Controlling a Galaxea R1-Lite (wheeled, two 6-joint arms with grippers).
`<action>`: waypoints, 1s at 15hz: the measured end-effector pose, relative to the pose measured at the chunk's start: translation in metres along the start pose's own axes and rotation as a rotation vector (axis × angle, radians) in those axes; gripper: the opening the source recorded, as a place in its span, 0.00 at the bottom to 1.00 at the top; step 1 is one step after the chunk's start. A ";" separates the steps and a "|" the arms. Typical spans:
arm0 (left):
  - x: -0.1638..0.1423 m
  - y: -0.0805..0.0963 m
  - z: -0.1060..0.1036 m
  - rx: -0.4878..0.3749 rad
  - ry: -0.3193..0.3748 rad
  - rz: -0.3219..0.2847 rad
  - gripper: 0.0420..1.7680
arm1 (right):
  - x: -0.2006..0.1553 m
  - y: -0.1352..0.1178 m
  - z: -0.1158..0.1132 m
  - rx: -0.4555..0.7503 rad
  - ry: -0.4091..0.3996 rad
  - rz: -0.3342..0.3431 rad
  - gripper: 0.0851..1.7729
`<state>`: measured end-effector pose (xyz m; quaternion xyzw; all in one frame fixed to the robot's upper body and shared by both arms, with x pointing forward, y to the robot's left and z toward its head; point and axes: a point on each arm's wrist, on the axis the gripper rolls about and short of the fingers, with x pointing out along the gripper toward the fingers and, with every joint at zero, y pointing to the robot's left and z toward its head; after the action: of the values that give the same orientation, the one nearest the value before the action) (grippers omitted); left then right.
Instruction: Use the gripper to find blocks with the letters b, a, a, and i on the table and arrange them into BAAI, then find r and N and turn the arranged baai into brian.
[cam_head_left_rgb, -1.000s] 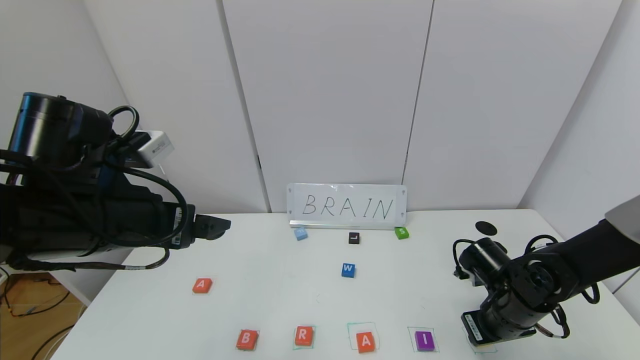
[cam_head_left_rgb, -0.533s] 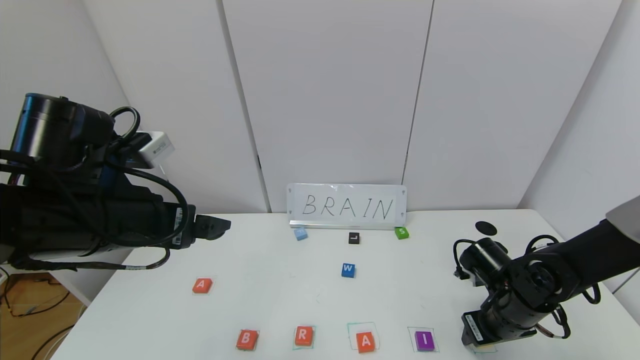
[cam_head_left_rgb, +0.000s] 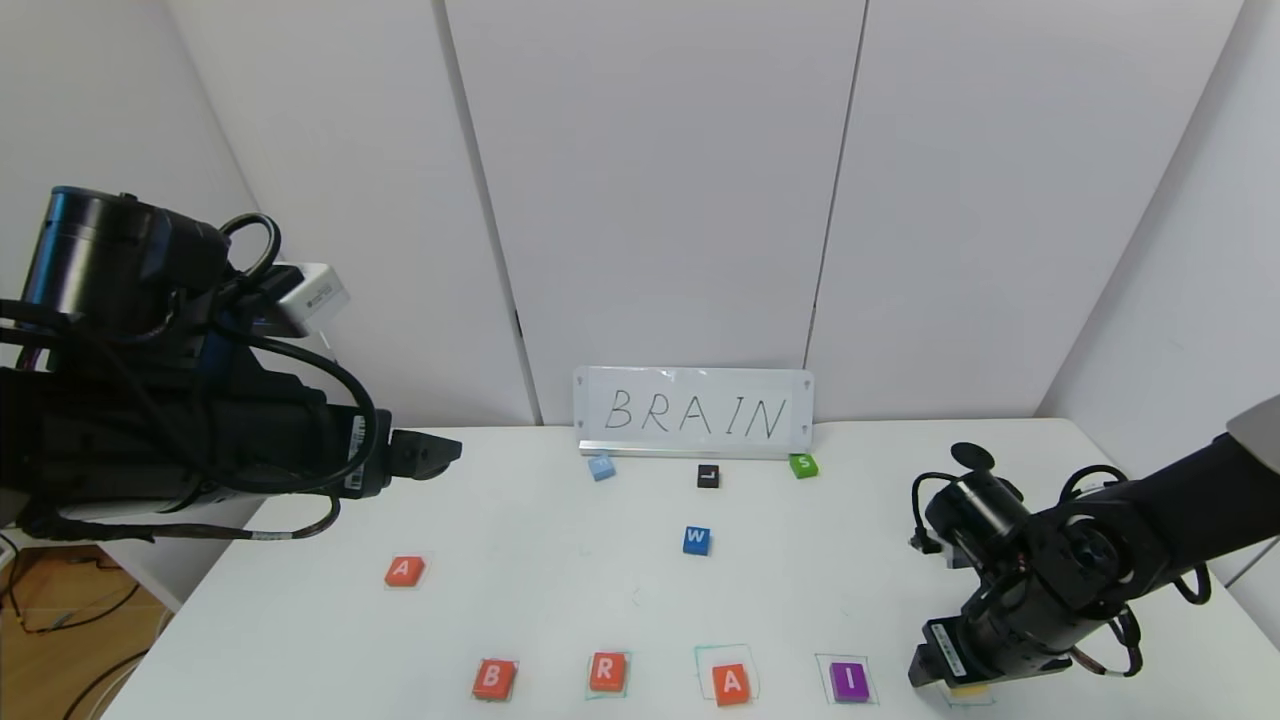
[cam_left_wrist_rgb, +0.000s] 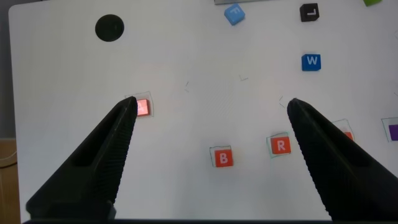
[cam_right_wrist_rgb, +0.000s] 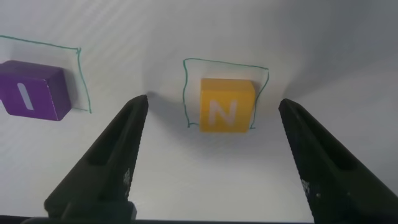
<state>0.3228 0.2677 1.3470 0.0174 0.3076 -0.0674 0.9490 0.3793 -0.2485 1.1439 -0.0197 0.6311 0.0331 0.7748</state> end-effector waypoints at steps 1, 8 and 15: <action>0.000 0.000 0.000 0.000 0.000 0.000 0.97 | -0.001 -0.001 0.000 0.002 -0.002 0.002 0.86; -0.001 0.000 -0.001 0.009 0.001 0.000 0.97 | -0.015 -0.001 0.001 0.006 -0.044 0.029 0.92; -0.023 0.002 -0.016 0.016 -0.009 -0.006 0.97 | -0.062 -0.004 -0.003 0.011 -0.181 0.076 0.95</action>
<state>0.2950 0.2736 1.3479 0.0238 0.3027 -0.0730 0.9500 0.3641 -0.2540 1.2040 0.0117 0.5590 0.0607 0.8268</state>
